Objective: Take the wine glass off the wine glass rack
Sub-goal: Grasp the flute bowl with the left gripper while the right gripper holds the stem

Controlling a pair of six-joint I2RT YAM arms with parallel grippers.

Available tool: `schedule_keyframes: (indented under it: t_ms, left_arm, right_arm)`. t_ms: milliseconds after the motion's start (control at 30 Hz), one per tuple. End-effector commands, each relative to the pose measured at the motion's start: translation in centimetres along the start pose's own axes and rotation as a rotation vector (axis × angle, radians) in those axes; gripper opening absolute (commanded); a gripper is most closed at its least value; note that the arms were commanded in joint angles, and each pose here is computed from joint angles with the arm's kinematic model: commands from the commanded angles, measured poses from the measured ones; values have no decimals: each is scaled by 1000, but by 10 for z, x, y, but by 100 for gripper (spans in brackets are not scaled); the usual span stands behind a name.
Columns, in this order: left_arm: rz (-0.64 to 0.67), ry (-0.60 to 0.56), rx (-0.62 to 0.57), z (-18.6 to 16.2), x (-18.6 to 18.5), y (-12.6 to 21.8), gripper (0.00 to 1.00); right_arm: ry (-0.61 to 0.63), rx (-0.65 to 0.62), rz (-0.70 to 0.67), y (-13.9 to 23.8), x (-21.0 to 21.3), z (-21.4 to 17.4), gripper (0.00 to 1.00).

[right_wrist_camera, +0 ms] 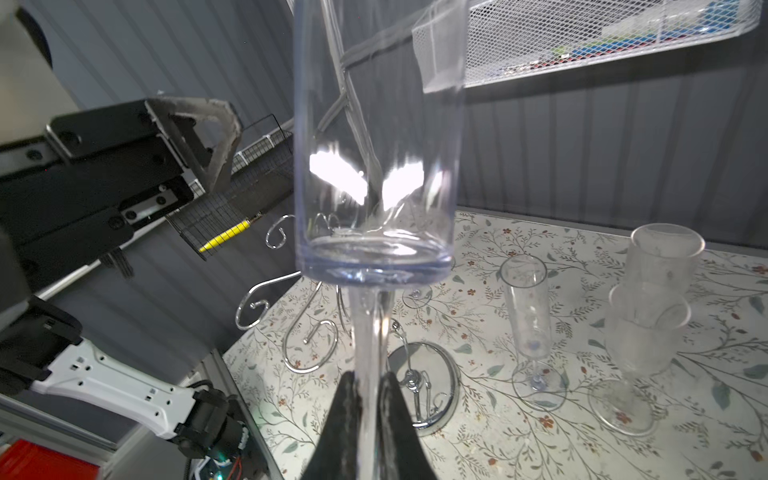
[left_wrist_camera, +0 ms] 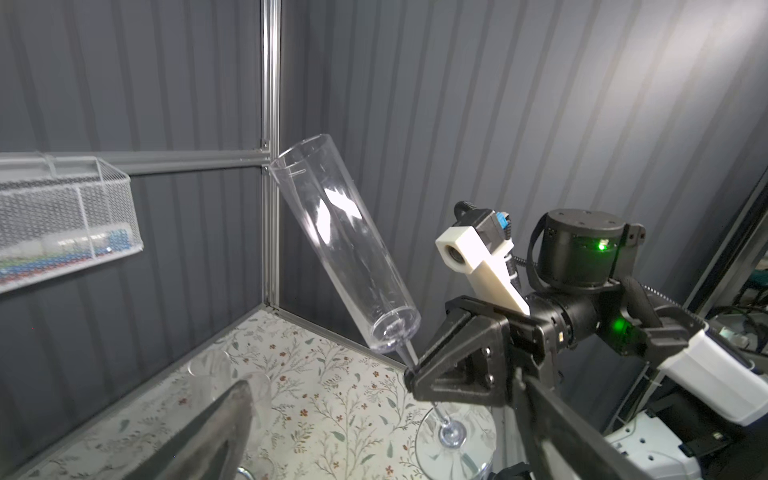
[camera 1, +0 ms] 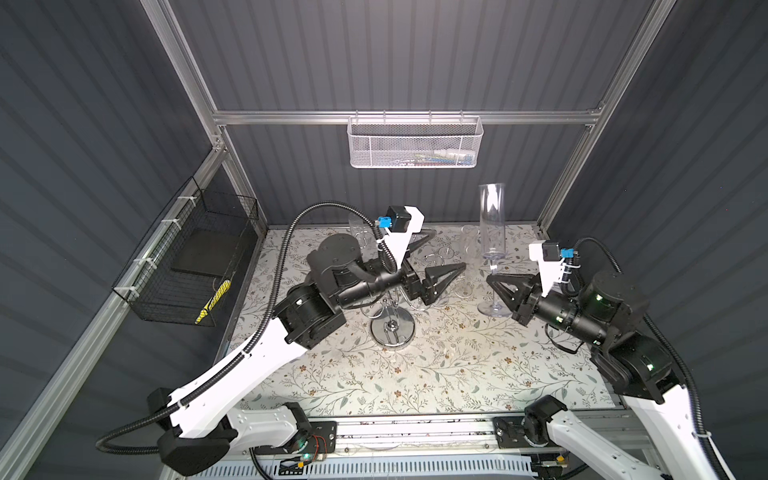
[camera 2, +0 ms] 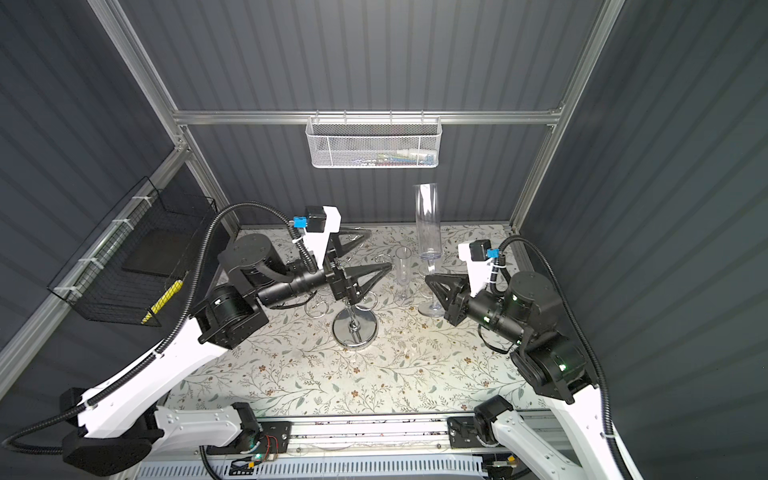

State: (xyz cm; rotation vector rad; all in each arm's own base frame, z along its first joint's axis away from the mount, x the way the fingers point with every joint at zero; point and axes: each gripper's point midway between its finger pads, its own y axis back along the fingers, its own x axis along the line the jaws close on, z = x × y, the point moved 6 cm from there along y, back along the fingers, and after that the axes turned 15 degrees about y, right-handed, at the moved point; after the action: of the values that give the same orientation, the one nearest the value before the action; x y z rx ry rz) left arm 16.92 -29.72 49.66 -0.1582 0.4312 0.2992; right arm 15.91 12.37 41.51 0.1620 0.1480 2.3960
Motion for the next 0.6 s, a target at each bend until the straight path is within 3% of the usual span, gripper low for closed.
schedule_keyframes:
  t_ms: [0, 300, 567]
  left_arm:
    - [-82, 130, -15, 8, -9, -9, 99]
    - [-142, 281, -48, 9, 4, -25, 100]
    - [-231, 375, -72, 8, 10, -35, 88]
  right_arm:
    - [139, -25, -55, 4, 0, 1, 0]
    - [250, -13, -15, -5, 19, -9, 0]
    - [256, -2, -11, -13, 22, -12, 0]
